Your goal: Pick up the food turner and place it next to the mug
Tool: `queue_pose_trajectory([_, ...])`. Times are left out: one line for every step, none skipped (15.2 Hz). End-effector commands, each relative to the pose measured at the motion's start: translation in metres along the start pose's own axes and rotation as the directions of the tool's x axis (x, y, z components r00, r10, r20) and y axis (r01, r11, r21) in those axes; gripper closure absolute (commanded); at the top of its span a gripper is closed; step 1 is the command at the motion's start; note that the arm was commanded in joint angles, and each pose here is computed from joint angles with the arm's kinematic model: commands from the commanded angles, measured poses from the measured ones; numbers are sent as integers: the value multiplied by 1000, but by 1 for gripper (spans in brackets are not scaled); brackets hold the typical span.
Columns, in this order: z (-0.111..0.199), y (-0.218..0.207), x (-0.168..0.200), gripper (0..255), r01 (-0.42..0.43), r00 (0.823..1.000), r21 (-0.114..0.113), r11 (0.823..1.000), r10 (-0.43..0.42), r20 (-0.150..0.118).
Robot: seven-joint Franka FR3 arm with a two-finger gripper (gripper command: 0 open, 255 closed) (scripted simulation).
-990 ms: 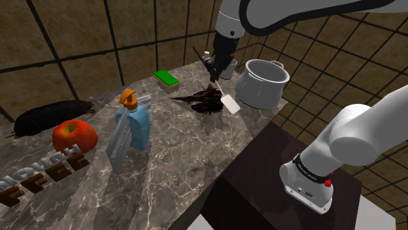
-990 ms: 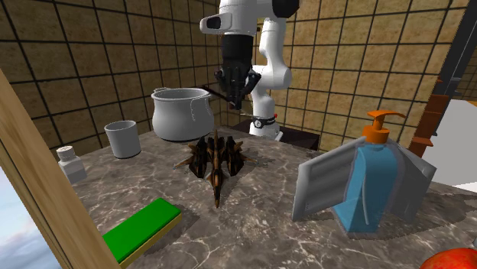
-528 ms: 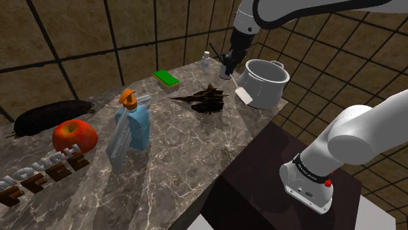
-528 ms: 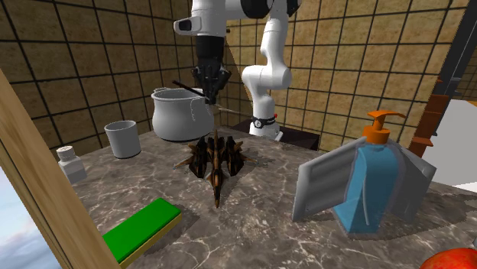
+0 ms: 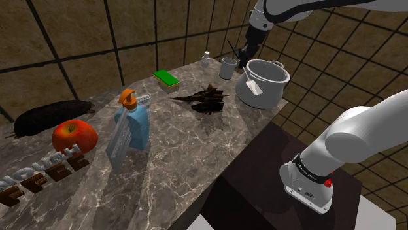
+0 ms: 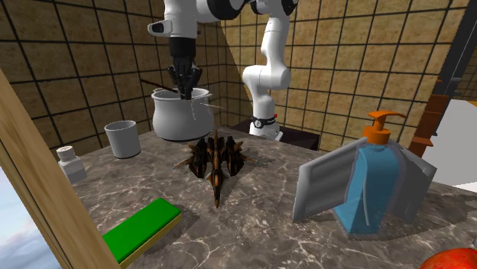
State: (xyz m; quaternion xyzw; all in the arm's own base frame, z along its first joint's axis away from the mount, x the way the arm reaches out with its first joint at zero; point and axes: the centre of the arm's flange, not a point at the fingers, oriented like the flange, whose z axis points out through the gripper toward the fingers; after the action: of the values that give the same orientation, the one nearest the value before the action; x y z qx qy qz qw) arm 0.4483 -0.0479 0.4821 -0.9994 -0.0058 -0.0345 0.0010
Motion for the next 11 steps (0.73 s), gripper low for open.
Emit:
queue_pose_trajectory([5,17,-1,255,1,1000,-1,1000,-1,3])
queue_pose_trajectory([10,17,-2,255,1,1000,-1,1000,-1,3])
queue_pose_trajectory([16,17,-2,255,1,1000,-1,1000,-1,3])
queue_pose_trajectory([21,17,-3,255,1,1000,-1,1000,-1,3])
queue_pose_trajectory([26,17,-3,255,1,1000,-1,1000,-1,3])
queue_pose_trajectory([32,17,-3,255,1,1000,-1,1000,-1,3])
queue_pose_trajectory([37,17,-4,255,1,1000,-1,1000,-1,3])
queue_pose_trajectory([42,17,-4,255,1,1000,-1,1000,-1,3])
queue_pose_trajectory([47,17,-4,255,1,1000,-1,1000,-1,3])
queue_pose_trajectory([53,17,-5,255,1,1000,-1,1000,-1,3])
queue_pose_trajectory([58,17,-5,255,1,1000,-1,1000,-1,3])
